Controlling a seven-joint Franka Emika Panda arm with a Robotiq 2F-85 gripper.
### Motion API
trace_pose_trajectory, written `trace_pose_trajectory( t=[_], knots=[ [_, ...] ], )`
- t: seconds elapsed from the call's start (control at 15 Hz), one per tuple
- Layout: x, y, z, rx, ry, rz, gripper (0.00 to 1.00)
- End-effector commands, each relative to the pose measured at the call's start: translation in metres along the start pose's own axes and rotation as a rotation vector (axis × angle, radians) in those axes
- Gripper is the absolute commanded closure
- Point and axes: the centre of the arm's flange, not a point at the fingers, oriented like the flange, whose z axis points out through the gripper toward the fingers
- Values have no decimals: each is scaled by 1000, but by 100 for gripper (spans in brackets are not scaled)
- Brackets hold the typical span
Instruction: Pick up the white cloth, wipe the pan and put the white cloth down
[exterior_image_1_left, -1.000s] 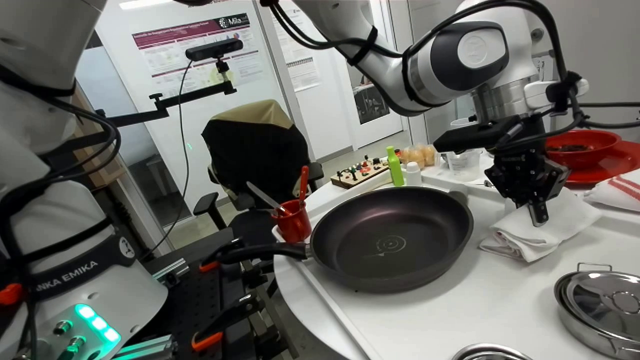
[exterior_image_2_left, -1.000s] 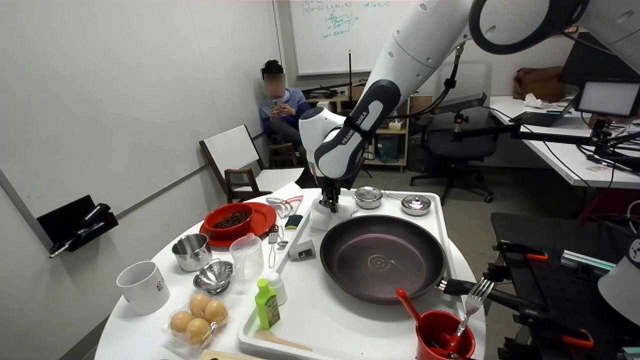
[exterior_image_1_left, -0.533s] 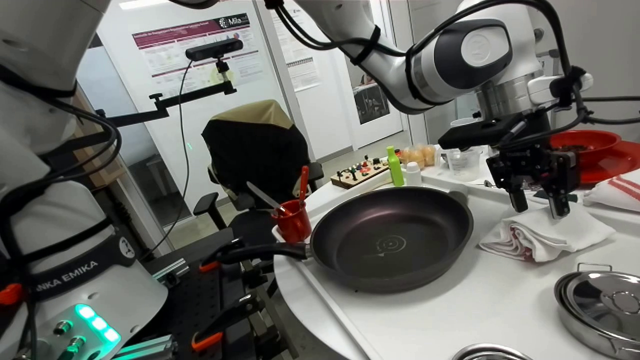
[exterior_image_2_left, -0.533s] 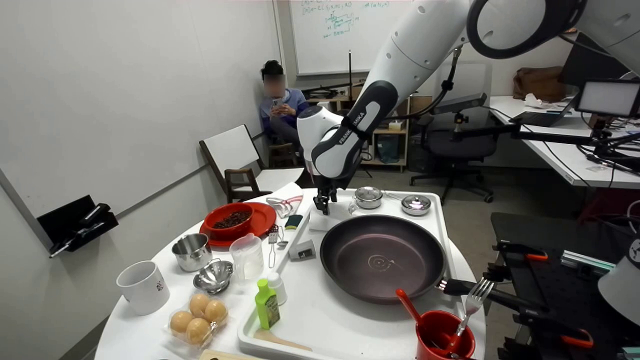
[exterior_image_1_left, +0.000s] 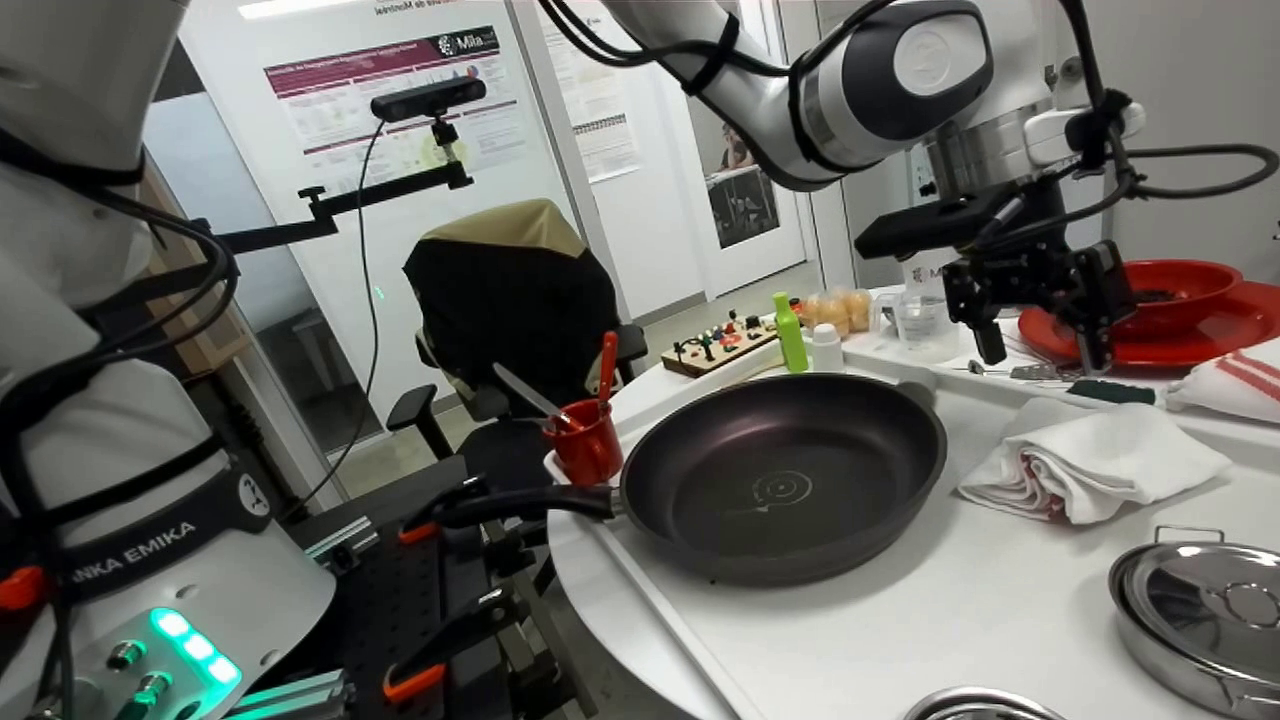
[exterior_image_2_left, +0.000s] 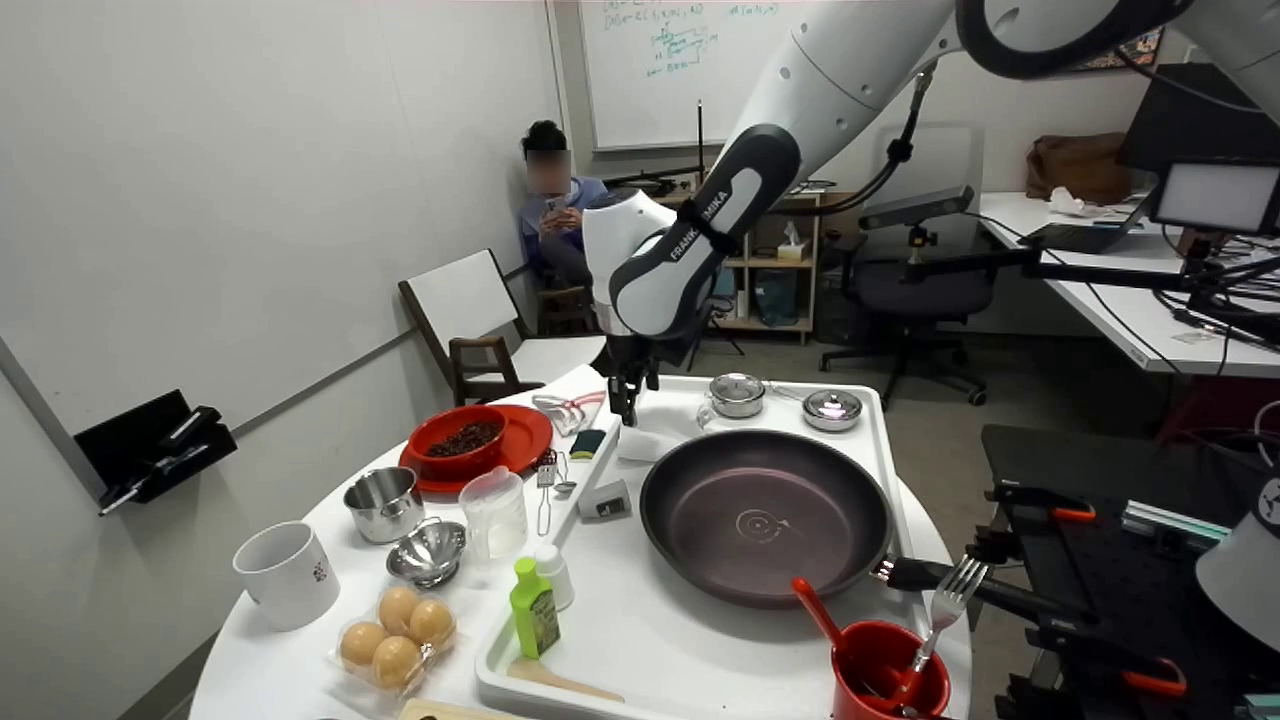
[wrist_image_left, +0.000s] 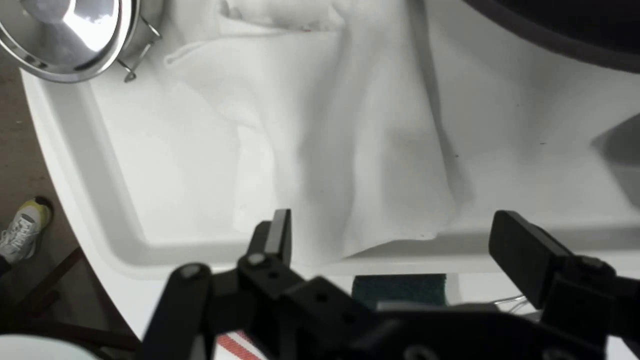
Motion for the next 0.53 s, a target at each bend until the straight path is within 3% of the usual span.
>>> trace_pose_trajectory(
  t=[0.0,0.07,0.13,0.47],
  knots=[
    [-30,-17,-39,66,17,-71,0],
    [-35,-22,-48,80,25,-94,0],
    [-8,-17,-22,32,12,-60,0],
    [-20,-25,-40,50,16,-89,0]
  ],
)
